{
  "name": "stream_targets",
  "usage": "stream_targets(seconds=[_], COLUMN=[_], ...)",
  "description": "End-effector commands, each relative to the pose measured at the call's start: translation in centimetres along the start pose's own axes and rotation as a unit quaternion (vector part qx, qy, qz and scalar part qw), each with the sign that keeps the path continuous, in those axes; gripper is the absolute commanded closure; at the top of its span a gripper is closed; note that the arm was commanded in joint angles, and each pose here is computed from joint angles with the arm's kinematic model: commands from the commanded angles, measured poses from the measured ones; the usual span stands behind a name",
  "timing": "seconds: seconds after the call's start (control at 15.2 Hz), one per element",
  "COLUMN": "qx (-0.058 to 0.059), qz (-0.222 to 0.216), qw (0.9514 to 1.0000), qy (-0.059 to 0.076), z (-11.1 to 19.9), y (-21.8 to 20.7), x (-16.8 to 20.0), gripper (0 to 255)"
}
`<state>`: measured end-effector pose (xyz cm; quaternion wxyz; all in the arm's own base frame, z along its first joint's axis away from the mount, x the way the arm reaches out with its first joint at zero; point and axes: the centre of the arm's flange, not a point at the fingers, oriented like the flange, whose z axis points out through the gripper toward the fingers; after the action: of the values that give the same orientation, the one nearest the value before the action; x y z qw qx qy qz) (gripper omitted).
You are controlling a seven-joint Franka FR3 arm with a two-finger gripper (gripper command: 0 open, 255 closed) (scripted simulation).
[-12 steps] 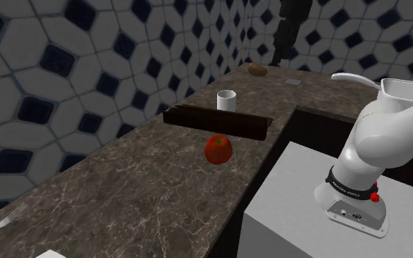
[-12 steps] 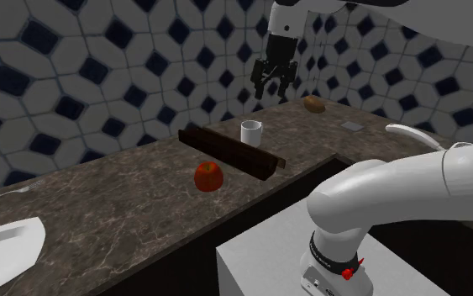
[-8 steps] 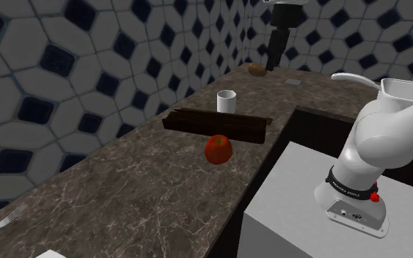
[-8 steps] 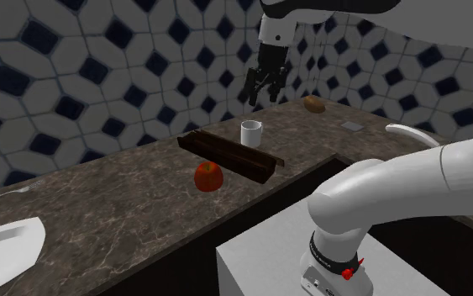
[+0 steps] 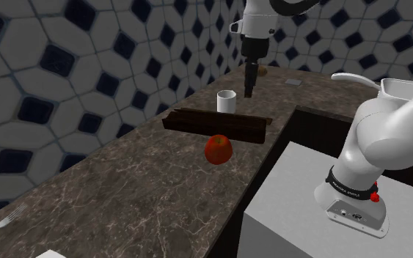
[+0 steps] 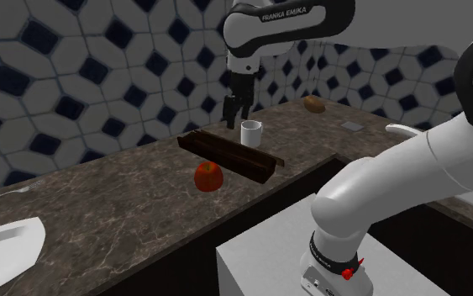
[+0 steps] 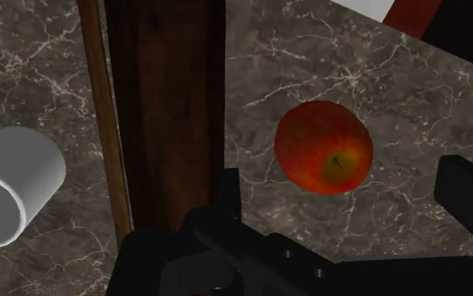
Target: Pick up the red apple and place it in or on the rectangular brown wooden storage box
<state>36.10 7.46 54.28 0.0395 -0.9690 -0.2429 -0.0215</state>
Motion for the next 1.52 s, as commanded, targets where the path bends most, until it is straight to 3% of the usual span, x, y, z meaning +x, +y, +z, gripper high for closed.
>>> stream_targets(seconds=[0.0, 0.26, 0.59, 1.12, 1.45], qx=[-0.005, -0.013, -0.024, -0.024, -0.024], qz=[-0.043, -0.126, -0.229, -0.231, -0.231], qw=[0.9990, 0.9918, 0.9730, 0.9724, 0.9724], qy=[-0.003, -0.011, -0.021, -0.022, -0.022], z=[2.0, 6.1, 11.4, 15.5, 15.5], y=[-0.6, -2.8, -6.1, -6.0, -6.0], x=[1.6, 4.5, 7.5, 7.4, 7.4], gripper=[0, 0, 0, 0, 0])
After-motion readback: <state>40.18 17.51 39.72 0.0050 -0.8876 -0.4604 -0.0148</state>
